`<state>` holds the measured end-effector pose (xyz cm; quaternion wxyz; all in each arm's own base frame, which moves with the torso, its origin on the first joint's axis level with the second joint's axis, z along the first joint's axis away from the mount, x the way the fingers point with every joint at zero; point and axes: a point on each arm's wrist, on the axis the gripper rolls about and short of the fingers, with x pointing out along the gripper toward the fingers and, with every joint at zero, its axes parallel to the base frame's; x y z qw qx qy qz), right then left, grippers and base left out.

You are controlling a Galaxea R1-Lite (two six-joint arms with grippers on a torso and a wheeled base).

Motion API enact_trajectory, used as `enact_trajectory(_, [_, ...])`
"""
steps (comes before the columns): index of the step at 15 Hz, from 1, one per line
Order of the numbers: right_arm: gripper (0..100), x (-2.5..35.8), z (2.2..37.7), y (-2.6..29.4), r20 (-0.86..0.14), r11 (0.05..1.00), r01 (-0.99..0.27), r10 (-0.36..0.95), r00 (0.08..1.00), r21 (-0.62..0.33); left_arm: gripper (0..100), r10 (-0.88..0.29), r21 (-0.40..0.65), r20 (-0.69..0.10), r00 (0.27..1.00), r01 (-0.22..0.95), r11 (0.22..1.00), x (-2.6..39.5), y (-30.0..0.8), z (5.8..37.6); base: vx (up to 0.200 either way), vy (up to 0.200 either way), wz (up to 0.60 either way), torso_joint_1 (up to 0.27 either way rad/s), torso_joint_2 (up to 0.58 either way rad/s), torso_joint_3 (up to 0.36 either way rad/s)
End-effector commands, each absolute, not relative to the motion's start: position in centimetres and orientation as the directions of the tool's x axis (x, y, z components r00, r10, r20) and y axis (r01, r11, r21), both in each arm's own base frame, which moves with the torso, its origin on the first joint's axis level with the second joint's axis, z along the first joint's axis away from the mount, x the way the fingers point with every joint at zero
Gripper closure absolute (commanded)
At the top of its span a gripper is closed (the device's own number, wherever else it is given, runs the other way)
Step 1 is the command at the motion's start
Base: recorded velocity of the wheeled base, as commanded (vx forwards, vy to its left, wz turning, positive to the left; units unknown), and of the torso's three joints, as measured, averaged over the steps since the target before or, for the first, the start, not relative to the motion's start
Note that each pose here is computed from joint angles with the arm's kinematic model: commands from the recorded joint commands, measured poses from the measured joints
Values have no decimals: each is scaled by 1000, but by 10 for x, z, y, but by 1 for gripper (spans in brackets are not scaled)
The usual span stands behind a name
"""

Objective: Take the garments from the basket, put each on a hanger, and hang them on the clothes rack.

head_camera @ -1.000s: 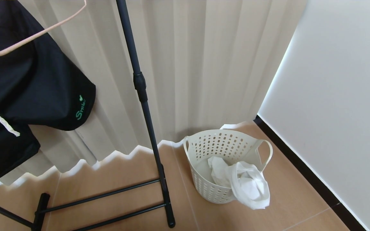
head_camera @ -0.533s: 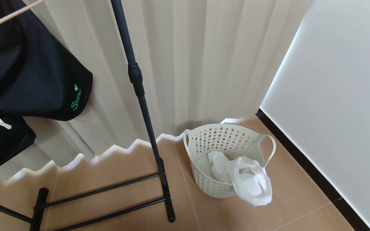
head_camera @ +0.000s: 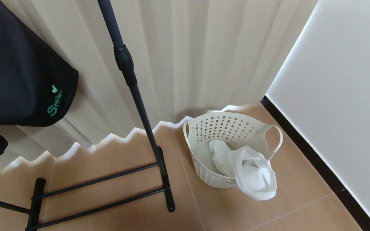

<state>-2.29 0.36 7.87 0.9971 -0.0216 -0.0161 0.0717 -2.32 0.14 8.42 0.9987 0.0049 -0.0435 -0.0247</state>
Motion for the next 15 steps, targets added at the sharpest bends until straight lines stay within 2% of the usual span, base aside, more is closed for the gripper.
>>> enact_trajectory(1, [0, -23, 79, 4, 30, 989, -142, 144, 989, -46, 0, -50, 12, 86, 995, 50, 999, -23, 1, 84, 0, 0, 0, 7, 7, -193])
enact_trajectory(15, [0, -23, 78, 4, 26, 988, -142, 144, 989, -61, 0, -49, 12, 86, 995, 48, 999, -23, 1, 84, 0, 0, 0, 4, 2, -197])
